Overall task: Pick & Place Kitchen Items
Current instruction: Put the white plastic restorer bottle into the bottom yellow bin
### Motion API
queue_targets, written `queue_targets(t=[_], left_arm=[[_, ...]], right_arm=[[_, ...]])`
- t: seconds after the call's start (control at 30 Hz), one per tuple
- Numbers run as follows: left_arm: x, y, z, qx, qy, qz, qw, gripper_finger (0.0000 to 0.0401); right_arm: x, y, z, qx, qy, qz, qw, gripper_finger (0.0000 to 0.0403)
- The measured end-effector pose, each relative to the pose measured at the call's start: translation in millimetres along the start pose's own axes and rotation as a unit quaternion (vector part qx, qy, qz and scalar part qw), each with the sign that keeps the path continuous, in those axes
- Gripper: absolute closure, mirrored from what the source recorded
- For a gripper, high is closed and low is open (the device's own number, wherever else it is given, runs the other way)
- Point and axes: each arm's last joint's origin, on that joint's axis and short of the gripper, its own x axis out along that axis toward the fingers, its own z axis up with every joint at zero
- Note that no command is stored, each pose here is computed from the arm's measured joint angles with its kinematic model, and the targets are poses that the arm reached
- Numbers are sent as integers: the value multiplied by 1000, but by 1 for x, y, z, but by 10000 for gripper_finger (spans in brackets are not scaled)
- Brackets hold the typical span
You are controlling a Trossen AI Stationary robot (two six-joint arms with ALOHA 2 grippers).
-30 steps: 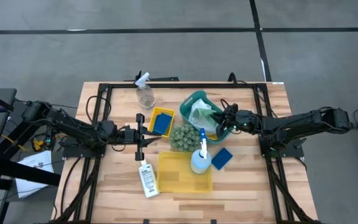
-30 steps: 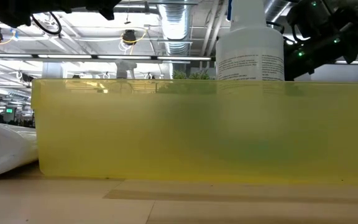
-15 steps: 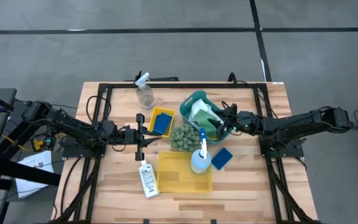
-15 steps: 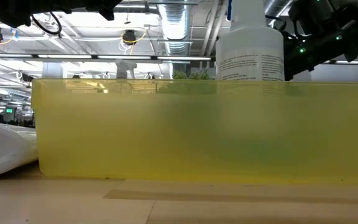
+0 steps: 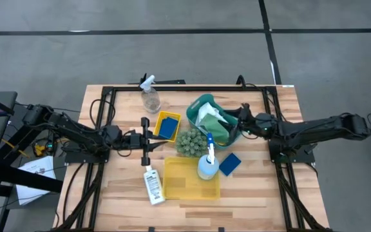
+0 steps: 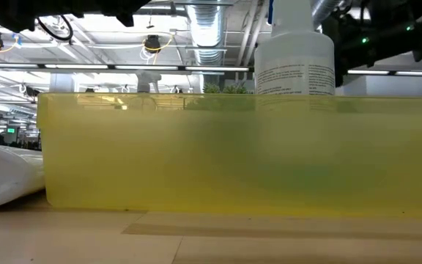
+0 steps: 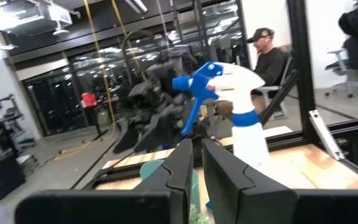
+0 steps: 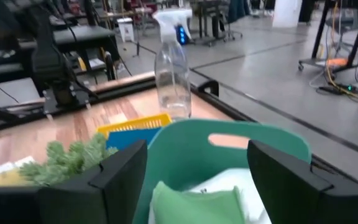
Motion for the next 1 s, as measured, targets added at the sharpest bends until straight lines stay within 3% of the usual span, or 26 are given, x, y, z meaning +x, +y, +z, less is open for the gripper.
queue_targets(t=[0.3,0.5,0.67,0.87,1.0], left_arm=[[0,1,-9,7,55,46,997,355],[-1,0,-15,9,91,47,995,296],[-1,5,-11,16,78,100,992,247],[1,24,-8,98,69,153,981,220],[1,43,-1,150,52,212,964,220]], right_arm=[[-21,-1,11,-4,-16,19,1000,135],[-26,2,10,-11,-10,30,999,135],[-26,1,10,-29,-9,29,999,135],[-23,-6,14,-93,-27,-17,995,135],[-23,-12,22,-146,-58,-43,987,135]])
